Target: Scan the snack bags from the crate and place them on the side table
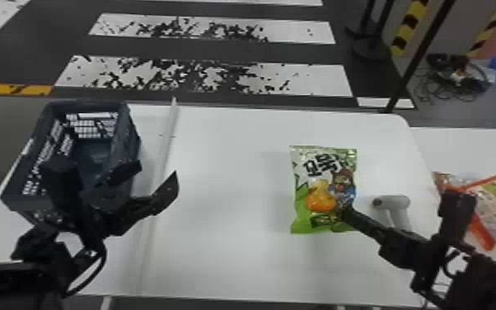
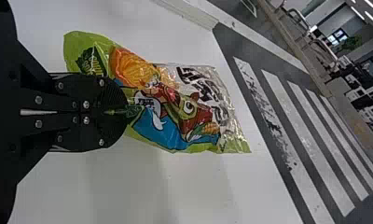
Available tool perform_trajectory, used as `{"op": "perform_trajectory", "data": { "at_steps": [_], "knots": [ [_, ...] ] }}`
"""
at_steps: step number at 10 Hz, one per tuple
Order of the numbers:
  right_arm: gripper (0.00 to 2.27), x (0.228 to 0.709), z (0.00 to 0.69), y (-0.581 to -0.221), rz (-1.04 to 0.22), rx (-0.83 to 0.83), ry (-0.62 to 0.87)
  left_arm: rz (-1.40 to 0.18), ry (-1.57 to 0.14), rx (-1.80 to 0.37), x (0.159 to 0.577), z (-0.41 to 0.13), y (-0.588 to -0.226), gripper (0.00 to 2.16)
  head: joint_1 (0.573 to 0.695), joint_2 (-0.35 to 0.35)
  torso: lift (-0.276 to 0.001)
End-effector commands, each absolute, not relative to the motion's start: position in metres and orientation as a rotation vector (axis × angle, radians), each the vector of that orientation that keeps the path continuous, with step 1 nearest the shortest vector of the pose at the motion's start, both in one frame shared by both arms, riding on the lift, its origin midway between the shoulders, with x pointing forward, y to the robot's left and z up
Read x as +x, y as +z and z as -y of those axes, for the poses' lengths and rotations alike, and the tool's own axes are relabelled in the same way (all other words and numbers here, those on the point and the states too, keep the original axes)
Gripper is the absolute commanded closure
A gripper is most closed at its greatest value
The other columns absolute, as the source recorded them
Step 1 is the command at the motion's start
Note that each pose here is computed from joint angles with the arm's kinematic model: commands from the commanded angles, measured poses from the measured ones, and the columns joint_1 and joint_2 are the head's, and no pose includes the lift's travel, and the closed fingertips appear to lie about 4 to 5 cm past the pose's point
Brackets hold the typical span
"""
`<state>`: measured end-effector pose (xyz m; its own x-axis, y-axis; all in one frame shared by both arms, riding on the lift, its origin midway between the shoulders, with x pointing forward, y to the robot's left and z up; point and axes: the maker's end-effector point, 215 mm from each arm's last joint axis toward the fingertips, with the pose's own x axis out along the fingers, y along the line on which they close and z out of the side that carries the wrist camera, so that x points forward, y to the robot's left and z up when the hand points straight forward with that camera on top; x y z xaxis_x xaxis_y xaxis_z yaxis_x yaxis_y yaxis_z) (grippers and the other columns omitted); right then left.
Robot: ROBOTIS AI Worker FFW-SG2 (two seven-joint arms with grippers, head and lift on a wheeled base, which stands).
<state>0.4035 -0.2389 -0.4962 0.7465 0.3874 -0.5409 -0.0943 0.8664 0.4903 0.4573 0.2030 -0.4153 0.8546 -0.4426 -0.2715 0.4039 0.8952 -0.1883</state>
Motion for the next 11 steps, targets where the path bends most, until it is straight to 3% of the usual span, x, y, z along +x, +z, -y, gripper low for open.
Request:
{"op": "perform_trajectory", "data": {
  "at_steps": [1, 5, 8, 11],
  "knots": [
    [2.26, 0.424, 0.247, -0.466, -0.613, 0.266, 0.239, -0.313, -0.446, -0.125, 0.457, -0.203, -0.414, 0.04, 0.695, -0.042, -0.050],
    [2.26, 0.450, 0.235, -0.431, -0.482, -0.360, 0.151, -0.292, -0.388, -0.106, 0.458, -0.215, -0.408, 0.04, 0.695, -0.050, -0.050],
    [2.26, 0.443, 0.220, -0.443, -0.398, -0.893, 0.070, -0.238, -0.309, -0.079, 0.463, -0.227, -0.390, 0.04, 0.695, -0.022, -0.050],
    [2.26, 0.422, 0.204, -0.474, -0.350, -1.286, 0.033, -0.161, -0.240, -0.054, 0.468, -0.236, -0.372, 0.04, 0.695, 0.020, -0.050]
  ]
}}
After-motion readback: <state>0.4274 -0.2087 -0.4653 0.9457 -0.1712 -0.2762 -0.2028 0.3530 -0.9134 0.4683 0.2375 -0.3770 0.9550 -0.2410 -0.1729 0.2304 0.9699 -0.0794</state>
